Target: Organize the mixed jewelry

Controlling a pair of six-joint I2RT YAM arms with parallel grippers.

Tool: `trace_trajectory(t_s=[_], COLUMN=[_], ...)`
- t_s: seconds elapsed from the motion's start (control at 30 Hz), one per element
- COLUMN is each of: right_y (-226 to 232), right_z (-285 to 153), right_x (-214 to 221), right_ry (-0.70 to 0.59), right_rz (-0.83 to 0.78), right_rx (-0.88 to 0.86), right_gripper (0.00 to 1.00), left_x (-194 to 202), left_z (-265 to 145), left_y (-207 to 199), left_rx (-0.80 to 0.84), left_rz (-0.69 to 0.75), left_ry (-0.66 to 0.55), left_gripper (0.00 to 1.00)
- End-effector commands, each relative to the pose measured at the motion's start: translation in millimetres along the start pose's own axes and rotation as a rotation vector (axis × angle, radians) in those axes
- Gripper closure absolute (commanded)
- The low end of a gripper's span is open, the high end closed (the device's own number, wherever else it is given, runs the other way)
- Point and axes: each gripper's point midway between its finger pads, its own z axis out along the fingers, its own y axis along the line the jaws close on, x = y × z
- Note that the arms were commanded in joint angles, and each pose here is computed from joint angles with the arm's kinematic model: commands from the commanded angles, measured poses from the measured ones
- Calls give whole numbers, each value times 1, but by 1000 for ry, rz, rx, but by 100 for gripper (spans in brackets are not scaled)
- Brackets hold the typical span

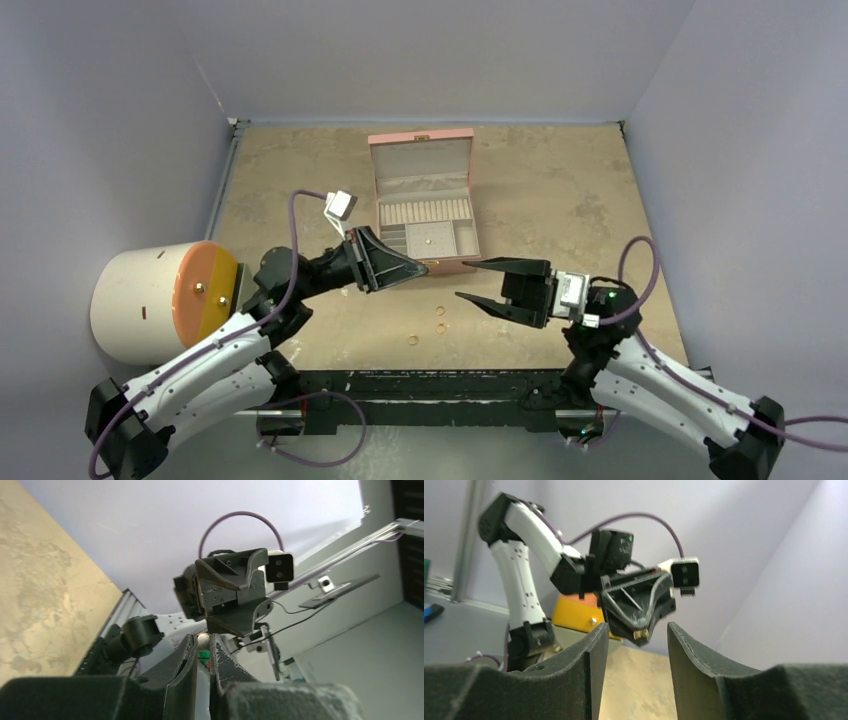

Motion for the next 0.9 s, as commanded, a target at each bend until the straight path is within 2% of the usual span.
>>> trace_trajectory(t_s=[0.0,0.13,0.3,0.43,0.5,0.73,0.87], right_y=[-19,-29,-36,-59,-62,-58,-55], right_z=[-24,-47,-73,-104,-117,-132,-129], right_x=[38,55,75,94,104,118,120], right_ry=[257,415,557,674,726,751,739], right_rz=[28,99,172,255,285,383,409], right_rx=[155,276,408,668,741,842,838], right_gripper=[50,50,50,51,51,49,48], left_x=[-8,-15,-21,-31,-39,-51,-55], left_z=[9,13,5,2,2,8,15], left_y=[4,34,88,119,128,168,194], left_rx=[-107,-295,-592,-751,-808,-963,-1029], left_rz=[161,292,363,403,424,436,426], left_ry=[47,123,260,315,322,387,420], left_gripper=[100,100,100,100,100,100,100])
